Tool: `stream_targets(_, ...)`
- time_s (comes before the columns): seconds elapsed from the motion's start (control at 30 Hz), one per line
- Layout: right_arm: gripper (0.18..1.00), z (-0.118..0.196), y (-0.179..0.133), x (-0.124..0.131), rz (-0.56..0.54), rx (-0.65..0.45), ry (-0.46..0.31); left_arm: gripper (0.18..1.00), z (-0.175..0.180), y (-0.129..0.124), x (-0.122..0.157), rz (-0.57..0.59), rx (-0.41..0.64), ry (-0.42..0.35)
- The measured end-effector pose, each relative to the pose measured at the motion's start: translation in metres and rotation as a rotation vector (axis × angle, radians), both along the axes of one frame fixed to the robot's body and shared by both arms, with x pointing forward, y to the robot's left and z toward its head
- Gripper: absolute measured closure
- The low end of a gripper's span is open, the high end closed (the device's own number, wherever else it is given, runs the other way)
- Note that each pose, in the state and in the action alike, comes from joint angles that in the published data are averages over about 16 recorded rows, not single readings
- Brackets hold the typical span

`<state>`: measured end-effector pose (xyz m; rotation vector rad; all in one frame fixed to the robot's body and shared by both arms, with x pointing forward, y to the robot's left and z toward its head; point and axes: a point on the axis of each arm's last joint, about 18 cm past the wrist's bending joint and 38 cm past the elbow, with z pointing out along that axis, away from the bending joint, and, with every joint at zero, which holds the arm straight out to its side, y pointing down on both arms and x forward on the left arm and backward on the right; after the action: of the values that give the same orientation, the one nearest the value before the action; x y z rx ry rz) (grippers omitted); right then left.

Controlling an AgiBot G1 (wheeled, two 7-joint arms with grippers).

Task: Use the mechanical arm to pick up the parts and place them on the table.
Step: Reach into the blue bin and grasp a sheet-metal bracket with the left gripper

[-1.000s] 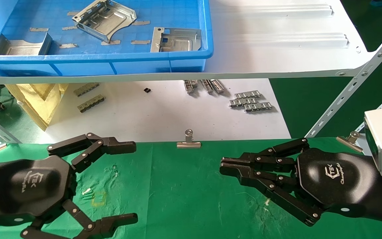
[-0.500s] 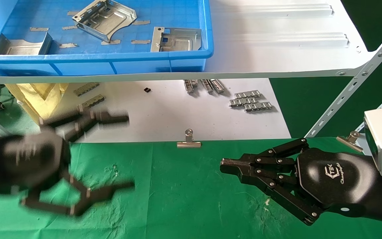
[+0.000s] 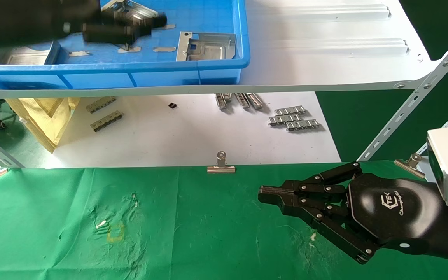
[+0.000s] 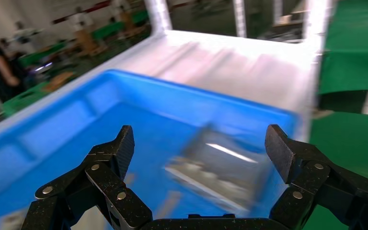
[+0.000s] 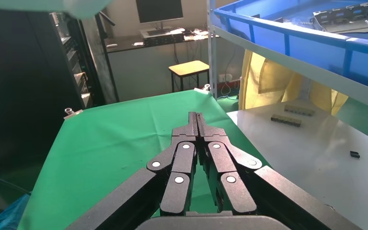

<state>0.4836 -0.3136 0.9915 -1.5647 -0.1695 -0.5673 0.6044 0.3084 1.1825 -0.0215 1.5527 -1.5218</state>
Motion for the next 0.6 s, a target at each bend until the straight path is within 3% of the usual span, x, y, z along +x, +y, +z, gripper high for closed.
stream_targets(0.3, 0.987, 0.000, 0.000, 0.000, 0.000, 0.000, 0.000, 0.184, 0.027, 0.030, 0.052, 0.251, -0.101, 0.053)
stream_targets(0.6, 0.987, 0.000, 0.000, 0.000, 0.000, 0.000, 0.000, 0.206, 0.022, 0.048, 0.072, 0.376, -0.122, 0.091)
